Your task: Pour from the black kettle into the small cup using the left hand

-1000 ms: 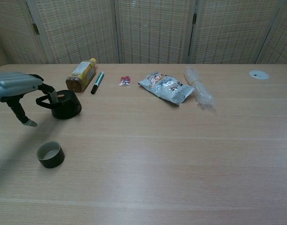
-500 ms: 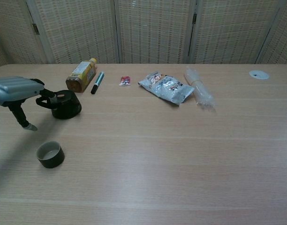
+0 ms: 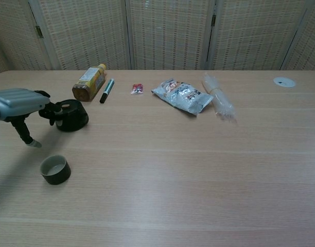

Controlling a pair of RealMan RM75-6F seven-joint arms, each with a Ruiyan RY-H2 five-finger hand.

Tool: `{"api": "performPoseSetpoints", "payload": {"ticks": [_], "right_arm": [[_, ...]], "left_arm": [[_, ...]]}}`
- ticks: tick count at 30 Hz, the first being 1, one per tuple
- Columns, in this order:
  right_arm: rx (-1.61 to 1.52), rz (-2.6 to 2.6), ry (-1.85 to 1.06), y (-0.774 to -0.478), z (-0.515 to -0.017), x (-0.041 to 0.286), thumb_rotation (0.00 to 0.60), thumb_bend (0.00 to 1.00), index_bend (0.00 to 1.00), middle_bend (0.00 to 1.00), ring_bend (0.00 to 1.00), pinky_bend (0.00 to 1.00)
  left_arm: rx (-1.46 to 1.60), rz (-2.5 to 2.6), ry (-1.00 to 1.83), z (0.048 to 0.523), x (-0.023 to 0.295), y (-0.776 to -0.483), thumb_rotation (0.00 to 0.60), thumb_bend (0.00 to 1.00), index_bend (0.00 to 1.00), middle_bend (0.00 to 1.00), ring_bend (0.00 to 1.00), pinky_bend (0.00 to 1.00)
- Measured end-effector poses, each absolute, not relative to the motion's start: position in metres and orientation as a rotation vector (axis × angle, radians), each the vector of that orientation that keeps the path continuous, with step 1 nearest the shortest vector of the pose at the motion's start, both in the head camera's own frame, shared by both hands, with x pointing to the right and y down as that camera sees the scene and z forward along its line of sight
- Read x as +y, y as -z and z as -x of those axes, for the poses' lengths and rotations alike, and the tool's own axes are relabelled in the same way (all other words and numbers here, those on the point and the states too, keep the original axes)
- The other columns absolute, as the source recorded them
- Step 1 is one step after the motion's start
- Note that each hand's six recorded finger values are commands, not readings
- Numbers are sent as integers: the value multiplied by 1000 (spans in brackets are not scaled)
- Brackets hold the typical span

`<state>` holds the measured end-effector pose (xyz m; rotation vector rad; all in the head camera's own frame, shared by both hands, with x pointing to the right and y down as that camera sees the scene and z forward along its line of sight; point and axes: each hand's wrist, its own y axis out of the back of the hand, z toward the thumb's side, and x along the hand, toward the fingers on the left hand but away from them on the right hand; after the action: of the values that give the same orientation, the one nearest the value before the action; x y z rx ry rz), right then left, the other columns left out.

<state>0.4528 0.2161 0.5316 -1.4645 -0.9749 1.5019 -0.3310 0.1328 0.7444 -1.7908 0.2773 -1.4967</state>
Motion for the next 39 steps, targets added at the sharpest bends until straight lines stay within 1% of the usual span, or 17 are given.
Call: {"api": "performPoseSetpoints", "payload": {"ticks": [6, 13, 17, 22, 25, 30, 33, 39], "right_arm": [[-975, 1459, -1498, -531, -452, 215, 600, 376, 198, 233, 291, 71], [-977, 1458, -1503, -531, -453, 215, 600, 376, 198, 233, 290, 71], [-977, 1458, -1503, -532, -453, 215, 600, 376, 198, 233, 290, 71], [-976, 1459, -1501, -532, -453, 214, 600, 376, 198, 233, 291, 71], [-978, 1458, -1497, -532, -453, 214, 600, 376, 206, 237, 291, 71], [-982, 1454, -1492, -531, -453, 214, 600, 376, 214, 242, 294, 72], [-985, 1452, -1492, -531, -454, 214, 600, 376, 213, 242, 294, 71], [-989, 1451, -1494, -532, -456, 213, 600, 376, 213, 242, 295, 71]], "left_arm": [[267, 1795, 1499, 330, 135, -749, 600, 196, 421, 444, 310, 0], [265, 1794, 1508, 330, 136, -753, 600, 196, 469, 525, 381, 0], [269, 1794, 1513, 331, 135, -755, 600, 196, 539, 583, 429, 0], [280, 1792, 1513, 330, 131, -755, 600, 195, 652, 684, 507, 0], [280, 1792, 1511, 329, 128, -755, 600, 196, 714, 743, 561, 0], [289, 1795, 1499, 325, 121, -754, 600, 196, 840, 859, 678, 0], [300, 1800, 1489, 322, 116, -753, 600, 196, 883, 896, 717, 0], [323, 1813, 1471, 317, 104, -749, 600, 194, 937, 952, 775, 0]]}}
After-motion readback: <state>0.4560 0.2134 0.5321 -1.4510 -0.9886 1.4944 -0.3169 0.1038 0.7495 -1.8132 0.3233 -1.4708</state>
